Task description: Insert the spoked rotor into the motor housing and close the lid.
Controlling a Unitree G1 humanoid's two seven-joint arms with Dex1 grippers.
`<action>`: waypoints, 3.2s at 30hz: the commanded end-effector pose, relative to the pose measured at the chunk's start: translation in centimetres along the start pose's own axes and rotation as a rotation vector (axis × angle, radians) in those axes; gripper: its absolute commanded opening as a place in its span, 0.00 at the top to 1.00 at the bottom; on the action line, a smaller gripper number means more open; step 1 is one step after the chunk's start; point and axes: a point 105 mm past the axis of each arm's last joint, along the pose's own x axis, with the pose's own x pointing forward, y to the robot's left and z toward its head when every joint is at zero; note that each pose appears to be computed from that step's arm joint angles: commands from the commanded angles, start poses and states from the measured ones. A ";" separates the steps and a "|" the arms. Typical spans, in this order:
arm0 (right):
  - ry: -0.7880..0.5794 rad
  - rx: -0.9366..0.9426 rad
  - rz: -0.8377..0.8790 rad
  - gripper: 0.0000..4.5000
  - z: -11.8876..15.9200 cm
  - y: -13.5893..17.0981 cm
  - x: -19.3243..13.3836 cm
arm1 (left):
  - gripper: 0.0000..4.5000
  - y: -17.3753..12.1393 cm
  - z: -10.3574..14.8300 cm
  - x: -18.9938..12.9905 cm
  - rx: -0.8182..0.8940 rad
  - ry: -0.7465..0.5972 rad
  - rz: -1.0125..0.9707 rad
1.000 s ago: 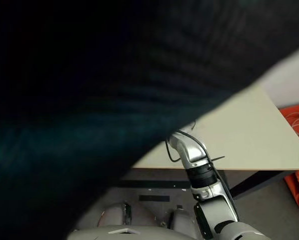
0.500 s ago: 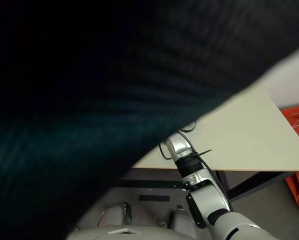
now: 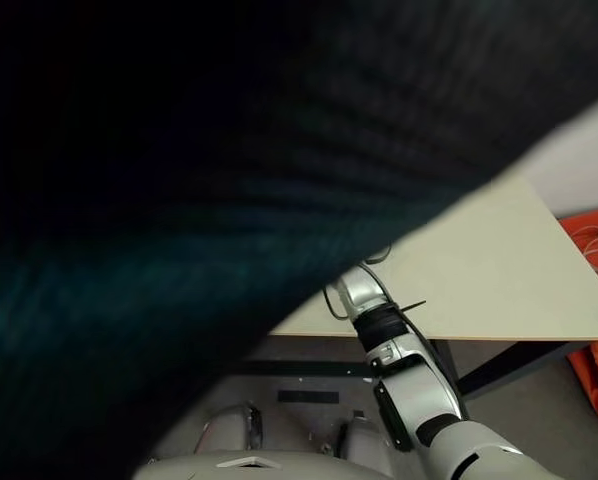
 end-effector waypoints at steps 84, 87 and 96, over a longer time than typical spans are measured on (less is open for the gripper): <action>0.010 -0.111 -0.048 0.65 2.1 -0.7 -1.3 | 0.01 -0.3 1.4 1.5 0.094 -0.076 0.041; 0.006 -0.108 -0.048 0.65 2.1 -0.6 -1.4 | 0.01 -0.3 1.4 1.5 0.094 -0.076 0.042; -0.027 -0.068 -0.081 0.65 3.2 -1.3 -1.5 | 0.01 -0.2 1.3 1.6 0.099 -0.076 0.045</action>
